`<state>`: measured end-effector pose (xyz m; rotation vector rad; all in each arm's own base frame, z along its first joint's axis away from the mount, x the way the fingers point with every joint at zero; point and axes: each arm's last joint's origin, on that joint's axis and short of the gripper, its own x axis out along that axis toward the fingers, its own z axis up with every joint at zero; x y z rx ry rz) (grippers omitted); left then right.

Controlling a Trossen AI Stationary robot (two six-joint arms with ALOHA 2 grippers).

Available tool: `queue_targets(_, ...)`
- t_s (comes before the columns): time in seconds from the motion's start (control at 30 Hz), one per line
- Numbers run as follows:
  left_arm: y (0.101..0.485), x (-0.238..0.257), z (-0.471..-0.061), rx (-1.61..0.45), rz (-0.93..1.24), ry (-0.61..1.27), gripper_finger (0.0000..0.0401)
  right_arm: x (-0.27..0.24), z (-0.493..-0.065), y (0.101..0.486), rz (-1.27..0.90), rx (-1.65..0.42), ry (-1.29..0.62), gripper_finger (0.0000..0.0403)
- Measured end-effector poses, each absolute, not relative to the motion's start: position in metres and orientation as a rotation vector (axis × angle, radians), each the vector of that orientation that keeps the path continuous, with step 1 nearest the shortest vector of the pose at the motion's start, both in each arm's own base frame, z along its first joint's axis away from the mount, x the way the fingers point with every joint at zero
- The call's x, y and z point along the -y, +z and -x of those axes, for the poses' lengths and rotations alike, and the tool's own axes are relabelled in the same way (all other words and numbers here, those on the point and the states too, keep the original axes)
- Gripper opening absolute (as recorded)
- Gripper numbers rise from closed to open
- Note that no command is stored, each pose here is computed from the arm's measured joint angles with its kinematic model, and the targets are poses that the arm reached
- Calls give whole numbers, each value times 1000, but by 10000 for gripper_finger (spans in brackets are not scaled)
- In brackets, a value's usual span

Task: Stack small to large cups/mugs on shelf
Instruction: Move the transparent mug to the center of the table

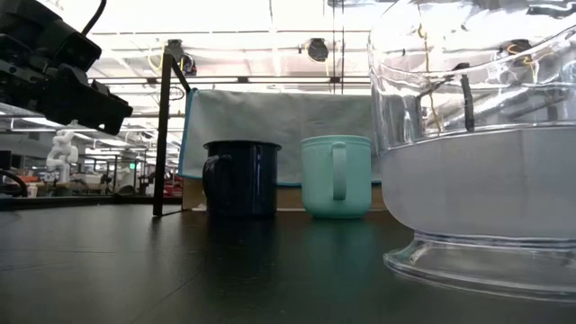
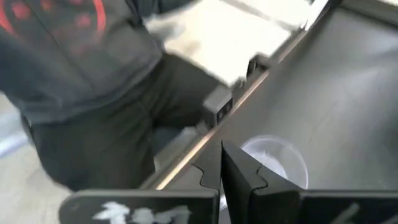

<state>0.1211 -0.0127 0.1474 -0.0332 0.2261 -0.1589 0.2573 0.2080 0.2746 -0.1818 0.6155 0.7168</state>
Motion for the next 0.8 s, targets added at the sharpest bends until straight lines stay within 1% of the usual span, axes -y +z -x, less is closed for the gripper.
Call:
queue_targets(0.13, 147, 13, -121, -226, 34, -159, 24, -208, -278, 269, 194, -742, 667, 0)
queue_targets(0.4, 148, 13, -121, -223, 34, -159, 24, -203, -312, 266, 102, -925, 537, 0)
queue_targets(0.53, 148, 13, -121, -223, 35, -159, 24, -197, -322, 262, 46, -1017, 464, 0)
queue_targets(0.8, 147, 13, -121, -225, 33, -159, 24, -190, -330, 249, -66, -1105, 362, 0)
